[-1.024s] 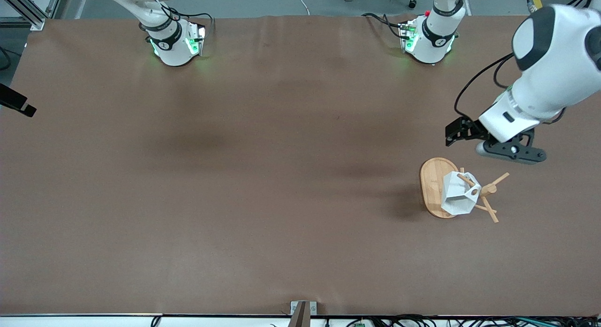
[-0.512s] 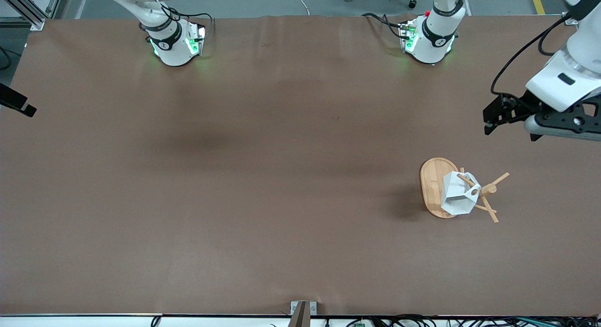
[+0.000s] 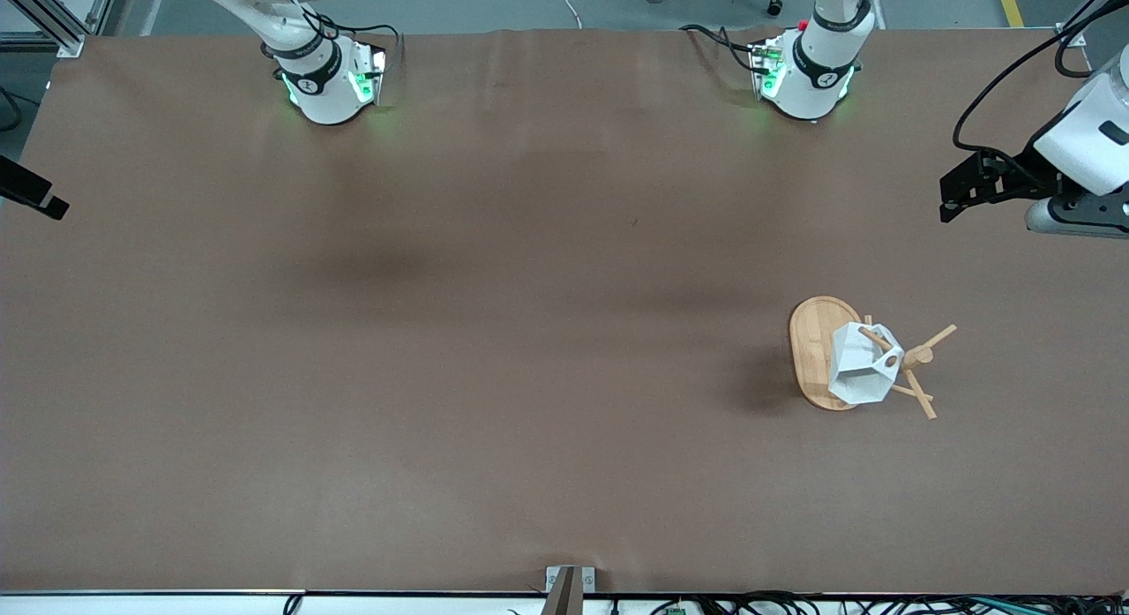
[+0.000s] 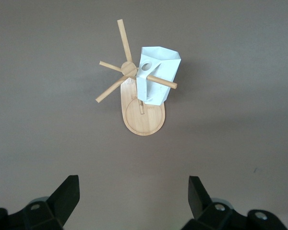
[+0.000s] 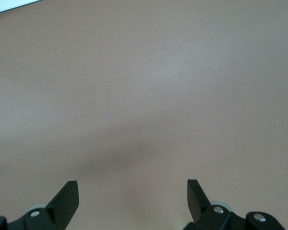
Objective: Hang cup on rack
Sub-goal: 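Open the left gripper and raise it away from the rack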
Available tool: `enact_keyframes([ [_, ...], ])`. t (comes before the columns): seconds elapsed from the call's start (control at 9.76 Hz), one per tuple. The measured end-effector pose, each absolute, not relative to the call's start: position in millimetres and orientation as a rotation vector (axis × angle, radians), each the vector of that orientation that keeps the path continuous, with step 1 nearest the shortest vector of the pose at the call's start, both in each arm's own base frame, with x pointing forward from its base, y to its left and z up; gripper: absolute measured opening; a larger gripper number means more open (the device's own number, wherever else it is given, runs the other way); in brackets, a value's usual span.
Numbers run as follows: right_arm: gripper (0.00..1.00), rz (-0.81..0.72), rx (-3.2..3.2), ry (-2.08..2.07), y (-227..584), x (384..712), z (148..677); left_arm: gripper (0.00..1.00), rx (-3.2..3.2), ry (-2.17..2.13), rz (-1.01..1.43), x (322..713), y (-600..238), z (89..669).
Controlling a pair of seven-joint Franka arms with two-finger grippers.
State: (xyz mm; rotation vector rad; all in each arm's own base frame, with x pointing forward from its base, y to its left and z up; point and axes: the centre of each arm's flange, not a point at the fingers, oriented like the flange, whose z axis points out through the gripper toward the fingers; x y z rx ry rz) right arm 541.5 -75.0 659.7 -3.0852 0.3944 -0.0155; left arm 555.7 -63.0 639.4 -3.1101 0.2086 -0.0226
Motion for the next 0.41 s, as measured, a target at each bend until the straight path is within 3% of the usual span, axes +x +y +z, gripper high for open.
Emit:
enact_keyframes([
  [0.41, 1.0, -0.015, -3.085, 0.394, -75.0, 541.6, 659.6, 1.0, -3.111, 0.214, -0.032, 541.5, -70.2, 644.3],
])
